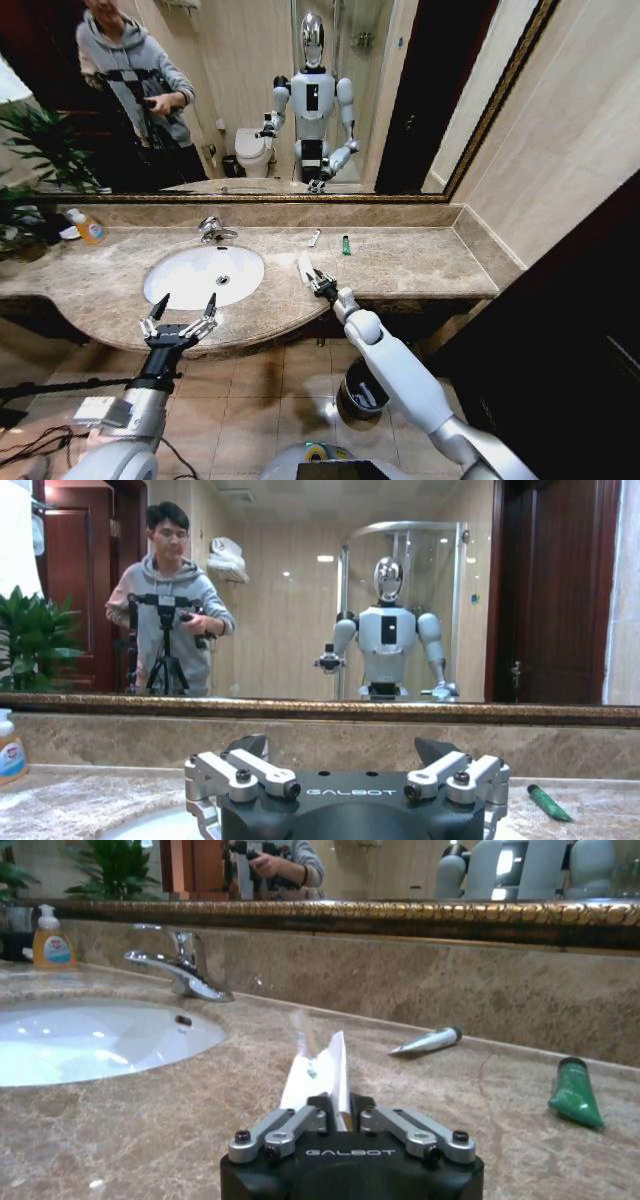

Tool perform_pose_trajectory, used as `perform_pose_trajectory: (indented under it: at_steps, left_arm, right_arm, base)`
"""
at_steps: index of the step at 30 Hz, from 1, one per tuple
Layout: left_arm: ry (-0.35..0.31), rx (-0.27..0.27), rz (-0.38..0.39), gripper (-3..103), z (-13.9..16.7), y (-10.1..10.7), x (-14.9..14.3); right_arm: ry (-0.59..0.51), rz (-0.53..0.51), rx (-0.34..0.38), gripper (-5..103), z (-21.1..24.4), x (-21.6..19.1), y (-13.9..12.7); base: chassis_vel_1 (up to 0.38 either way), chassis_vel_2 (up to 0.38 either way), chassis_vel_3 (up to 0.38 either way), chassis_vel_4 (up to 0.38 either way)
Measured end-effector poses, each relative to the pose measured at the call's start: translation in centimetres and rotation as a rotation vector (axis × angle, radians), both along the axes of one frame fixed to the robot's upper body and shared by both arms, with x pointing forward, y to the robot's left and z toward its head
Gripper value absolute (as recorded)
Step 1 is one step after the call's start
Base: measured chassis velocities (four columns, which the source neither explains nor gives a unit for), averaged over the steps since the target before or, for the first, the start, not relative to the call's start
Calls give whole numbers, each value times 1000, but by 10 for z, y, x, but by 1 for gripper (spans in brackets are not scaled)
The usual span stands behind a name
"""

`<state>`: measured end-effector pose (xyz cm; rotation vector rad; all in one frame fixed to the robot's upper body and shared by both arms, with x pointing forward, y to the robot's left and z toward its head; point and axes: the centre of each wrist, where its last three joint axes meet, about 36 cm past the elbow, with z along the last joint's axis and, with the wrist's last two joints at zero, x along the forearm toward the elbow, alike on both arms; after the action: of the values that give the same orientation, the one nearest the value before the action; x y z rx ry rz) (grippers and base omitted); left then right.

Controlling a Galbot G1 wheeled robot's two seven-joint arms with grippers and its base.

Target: Pick up the trash from the sink and place it in the trash bin.

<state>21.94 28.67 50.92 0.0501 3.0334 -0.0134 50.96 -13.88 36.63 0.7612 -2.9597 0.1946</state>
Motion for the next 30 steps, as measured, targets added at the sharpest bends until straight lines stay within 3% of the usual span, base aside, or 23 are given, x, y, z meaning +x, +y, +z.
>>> perform_pose_trajectory:
  at_steps: [5, 15, 23, 25, 28, 30]
  left_arm:
    - [0, 0, 0, 100, 0, 0, 0]
    - [0, 0, 0, 100, 0, 0, 0]
    - [0, 0, 0, 100, 0, 0, 0]
    - [0, 0, 0, 100, 0, 0, 0]
    - [0, 0, 0, 100, 0, 0, 0]
    - [0, 0, 0, 100, 0, 0, 0]
  right_arm:
    - [-15, 0, 9, 1, 7, -3, -6]
    - [-31, -22, 45, 0, 25, -28, -31]
    - [-84, -100, 68, 0, 41, -100, -88]
    - [-86, -111, 72, 0, 41, -107, -92]
    - [-70, -202, 80, 0, 33, -150, -121]
    - [-67, -218, 84, 0, 30, -160, -125]
  base:
    - [0, 0, 0, 0]
    - [0, 0, 0, 0]
    - [0, 0, 0, 0]
    - [0, 0, 0, 0]
    - [0, 0, 0, 0]
    - [0, 0, 0, 0]
